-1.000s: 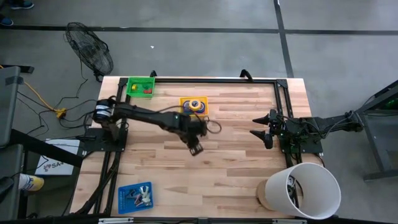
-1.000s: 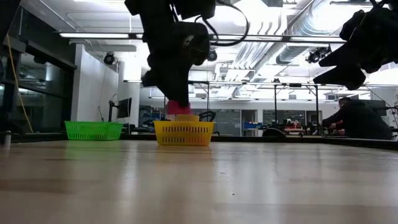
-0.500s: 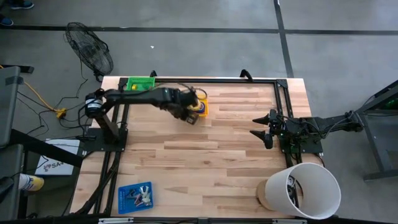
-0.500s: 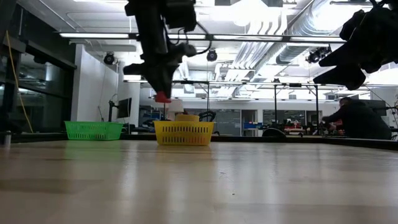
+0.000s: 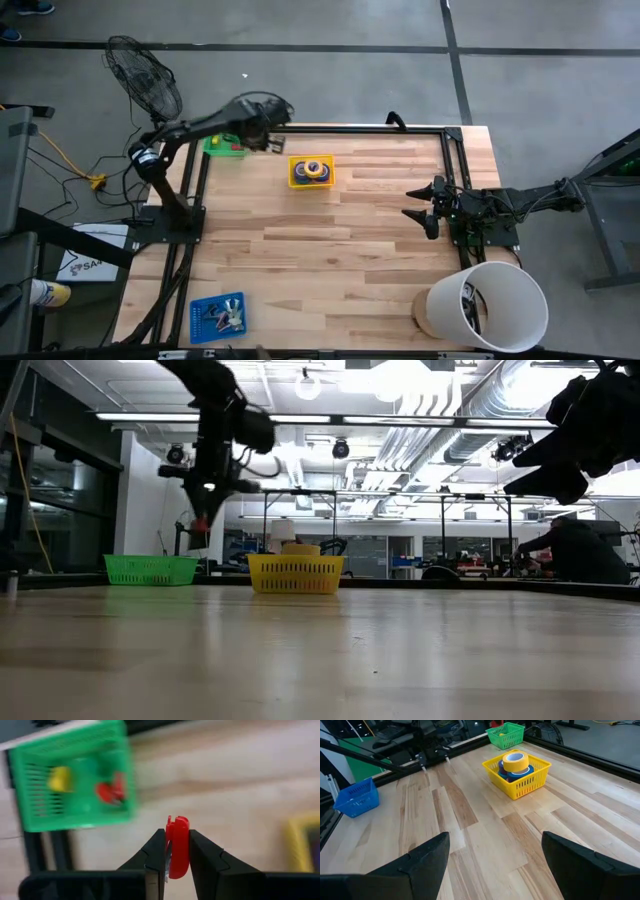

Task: Pick and place Stapler, Stapler remover, tape
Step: Put the red stapler into the green bin

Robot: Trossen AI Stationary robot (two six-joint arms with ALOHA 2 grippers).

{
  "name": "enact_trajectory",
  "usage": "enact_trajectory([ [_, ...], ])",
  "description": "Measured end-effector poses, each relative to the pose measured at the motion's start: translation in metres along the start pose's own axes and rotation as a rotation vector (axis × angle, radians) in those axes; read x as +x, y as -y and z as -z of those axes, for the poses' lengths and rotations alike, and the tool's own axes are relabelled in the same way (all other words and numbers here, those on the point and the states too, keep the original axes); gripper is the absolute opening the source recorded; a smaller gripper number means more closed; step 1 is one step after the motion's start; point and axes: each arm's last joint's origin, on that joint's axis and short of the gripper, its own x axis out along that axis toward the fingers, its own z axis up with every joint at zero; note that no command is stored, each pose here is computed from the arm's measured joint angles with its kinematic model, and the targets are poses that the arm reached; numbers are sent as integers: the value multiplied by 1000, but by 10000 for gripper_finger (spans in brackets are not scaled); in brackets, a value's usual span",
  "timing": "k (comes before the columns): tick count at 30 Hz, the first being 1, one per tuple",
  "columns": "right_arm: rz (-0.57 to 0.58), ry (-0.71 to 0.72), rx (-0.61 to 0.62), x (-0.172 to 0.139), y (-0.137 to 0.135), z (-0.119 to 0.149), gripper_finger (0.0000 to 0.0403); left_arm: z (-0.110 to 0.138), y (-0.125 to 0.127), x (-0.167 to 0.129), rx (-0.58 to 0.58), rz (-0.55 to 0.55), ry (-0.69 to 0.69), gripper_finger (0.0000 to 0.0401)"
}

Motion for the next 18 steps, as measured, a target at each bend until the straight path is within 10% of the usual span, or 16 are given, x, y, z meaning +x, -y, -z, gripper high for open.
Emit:
enact_trajectory([
  [18,0,0,0,0,0,0,307,-48,-100,57,-95,-152,-88,56],
])
